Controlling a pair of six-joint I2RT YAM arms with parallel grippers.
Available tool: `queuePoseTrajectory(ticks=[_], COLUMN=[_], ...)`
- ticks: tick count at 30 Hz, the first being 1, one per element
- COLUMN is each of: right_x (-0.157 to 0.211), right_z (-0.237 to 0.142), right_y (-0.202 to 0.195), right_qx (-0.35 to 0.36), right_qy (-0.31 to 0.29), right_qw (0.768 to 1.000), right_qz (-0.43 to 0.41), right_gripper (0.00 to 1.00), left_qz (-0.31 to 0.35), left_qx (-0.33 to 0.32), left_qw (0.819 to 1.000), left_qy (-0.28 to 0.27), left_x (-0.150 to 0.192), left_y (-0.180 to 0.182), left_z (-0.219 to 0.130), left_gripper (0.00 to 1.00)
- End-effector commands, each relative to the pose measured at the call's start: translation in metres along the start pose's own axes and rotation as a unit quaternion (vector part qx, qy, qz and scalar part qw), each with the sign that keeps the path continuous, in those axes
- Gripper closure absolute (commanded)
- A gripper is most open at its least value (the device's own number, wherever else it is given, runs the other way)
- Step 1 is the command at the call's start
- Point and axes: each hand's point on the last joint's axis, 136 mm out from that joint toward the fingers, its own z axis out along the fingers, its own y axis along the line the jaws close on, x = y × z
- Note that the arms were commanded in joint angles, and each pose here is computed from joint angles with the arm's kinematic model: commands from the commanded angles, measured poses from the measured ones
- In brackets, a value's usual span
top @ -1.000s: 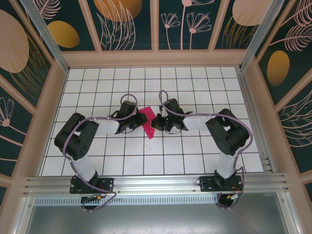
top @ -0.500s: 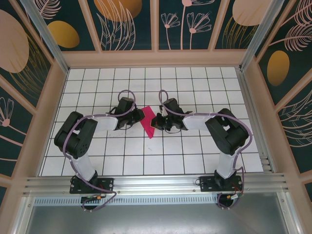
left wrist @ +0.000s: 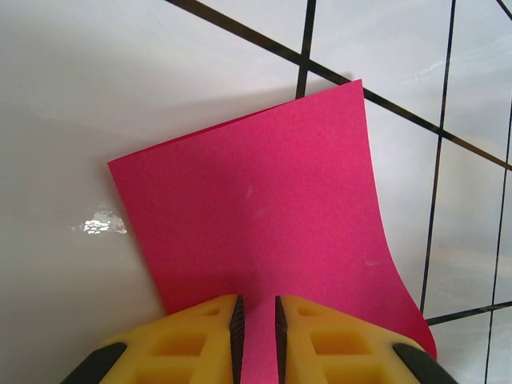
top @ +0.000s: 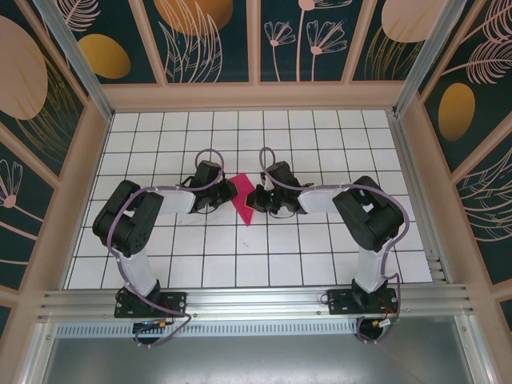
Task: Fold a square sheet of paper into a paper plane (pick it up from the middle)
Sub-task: Third fold the triangle at the center of the table.
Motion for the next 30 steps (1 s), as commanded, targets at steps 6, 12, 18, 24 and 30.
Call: queuePoseTrajectory(ticks=[6,12,18,24,30], right_x=[-0.006,-0.008,-0.009,-0.009,-0.009], right_z=[0.010,0.014,0.018,0.022,0.024], right_y=[0.011,0.011,0.009,0.006,0.005], right_qx=[-0.021,-0.024,-0.020,-0.017,-0.017], right_qy=[-0.004,-0.004,-0.004,-0.002,0.000], right_qw=[1.000,1.000,1.000,1.000,1.000], right_qz=[-0.003,-0.002,-0.001,0.000,0.000], right_gripper=[0.98,0.98,0.98,0.98,0.98], left_qz=[0.004,0.003,0.003,0.003,0.003], left_qx=[-0.025,-0.025,-0.023,-0.023,-0.024], left_qw=[0.999,0.999,0.999,0.999,0.999], left_qy=[0.020,0.023,0.025,0.026,0.027], left_x=[0.009,0.011,0.012,0.013,0.013], left_y=[0.015,0.016,0.016,0.016,0.017], left_z=[0.008,0.008,0.009,0.009,0.009], left_gripper=[0.78,0.78,0.78,0.78,0.78])
